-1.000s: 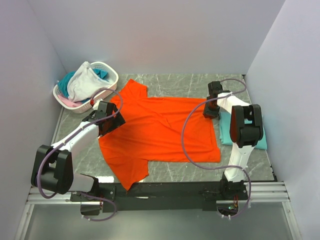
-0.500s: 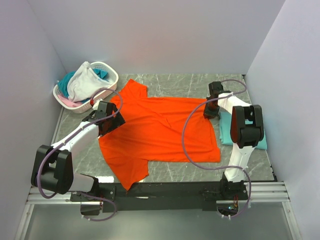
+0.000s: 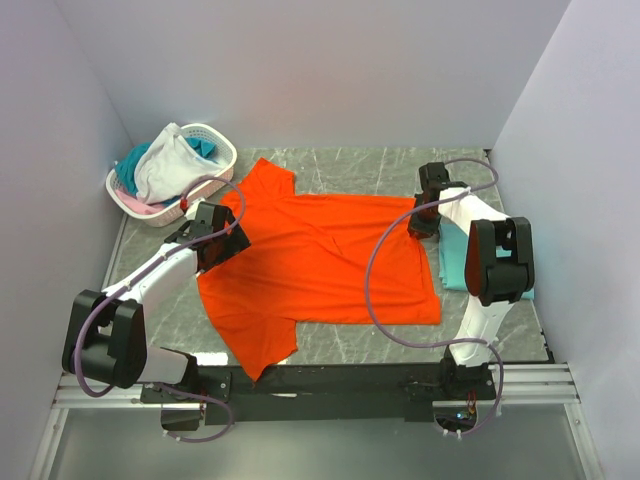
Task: Fold and stack the t-shirts
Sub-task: Flatten the tshirt out
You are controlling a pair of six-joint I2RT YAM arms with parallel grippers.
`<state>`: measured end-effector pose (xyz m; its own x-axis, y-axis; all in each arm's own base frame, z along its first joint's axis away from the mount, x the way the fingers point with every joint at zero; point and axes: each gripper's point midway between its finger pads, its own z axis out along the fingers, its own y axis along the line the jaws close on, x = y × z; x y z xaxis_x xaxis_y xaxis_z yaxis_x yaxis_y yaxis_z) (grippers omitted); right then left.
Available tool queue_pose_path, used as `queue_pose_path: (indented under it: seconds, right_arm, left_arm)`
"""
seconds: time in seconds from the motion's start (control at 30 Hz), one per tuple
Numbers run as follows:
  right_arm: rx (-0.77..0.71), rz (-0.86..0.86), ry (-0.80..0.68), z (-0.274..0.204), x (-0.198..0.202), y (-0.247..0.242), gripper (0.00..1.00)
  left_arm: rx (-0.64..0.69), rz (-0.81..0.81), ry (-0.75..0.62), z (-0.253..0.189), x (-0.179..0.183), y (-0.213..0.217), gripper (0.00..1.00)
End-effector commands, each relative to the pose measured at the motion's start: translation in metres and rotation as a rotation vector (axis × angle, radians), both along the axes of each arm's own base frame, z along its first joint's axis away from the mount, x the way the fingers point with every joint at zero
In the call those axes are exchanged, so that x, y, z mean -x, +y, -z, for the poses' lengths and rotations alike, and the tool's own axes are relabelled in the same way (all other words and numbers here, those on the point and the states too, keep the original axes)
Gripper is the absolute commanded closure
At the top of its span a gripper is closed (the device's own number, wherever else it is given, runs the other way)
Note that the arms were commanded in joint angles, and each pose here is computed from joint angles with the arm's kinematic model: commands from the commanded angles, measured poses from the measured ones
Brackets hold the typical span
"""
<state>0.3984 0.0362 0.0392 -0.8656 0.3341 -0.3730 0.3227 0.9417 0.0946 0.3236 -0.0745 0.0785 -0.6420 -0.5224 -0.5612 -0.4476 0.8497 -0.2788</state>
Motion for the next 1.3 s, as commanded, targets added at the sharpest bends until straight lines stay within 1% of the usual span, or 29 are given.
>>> queue_pose_path:
  seconds: [0.0,0.2,0.63,0.8,0.9,1.1,1.23,1.27]
  right_arm:
    - [0.005,0.007,-0.01,-0.009,0.007,0.001,0.7]
    - [0.008,0.0,0.016,0.002,0.009,0.001,0.69]
    - [0.022,0.009,0.035,0.002,0.033,0.002,0.7]
    - [0.021,0.0,0.018,-0.002,0.031,0.005,0.71]
    - [0.021,-0.007,0.006,-0.005,0.027,0.007,0.77]
    - [0.033,-0.003,0.014,-0.001,0.021,0.006,0.78]
    - [0.048,-0.002,0.014,0.001,0.018,0.004,0.82]
    - [0.053,0.001,0.019,0.002,0.018,0.003,0.84]
  left_arm:
    - [-0.005,-0.005,-0.031,-0.006,-0.004,0.002,0.01]
    - [-0.006,-0.005,-0.03,-0.005,-0.004,0.003,0.01]
    - [0.003,0.0,-0.031,-0.006,-0.004,0.001,0.01]
    - [0.006,0.002,-0.032,-0.006,-0.005,0.0,0.01]
    - [0.007,0.0,-0.035,-0.007,-0.005,0.0,0.01]
    - [0.002,-0.002,-0.034,-0.007,-0.004,0.001,0.01]
    - [0.002,-0.002,-0.036,-0.007,-0.004,0.001,0.01]
    - [0.001,-0.003,-0.036,-0.008,-0.004,0.002,0.01]
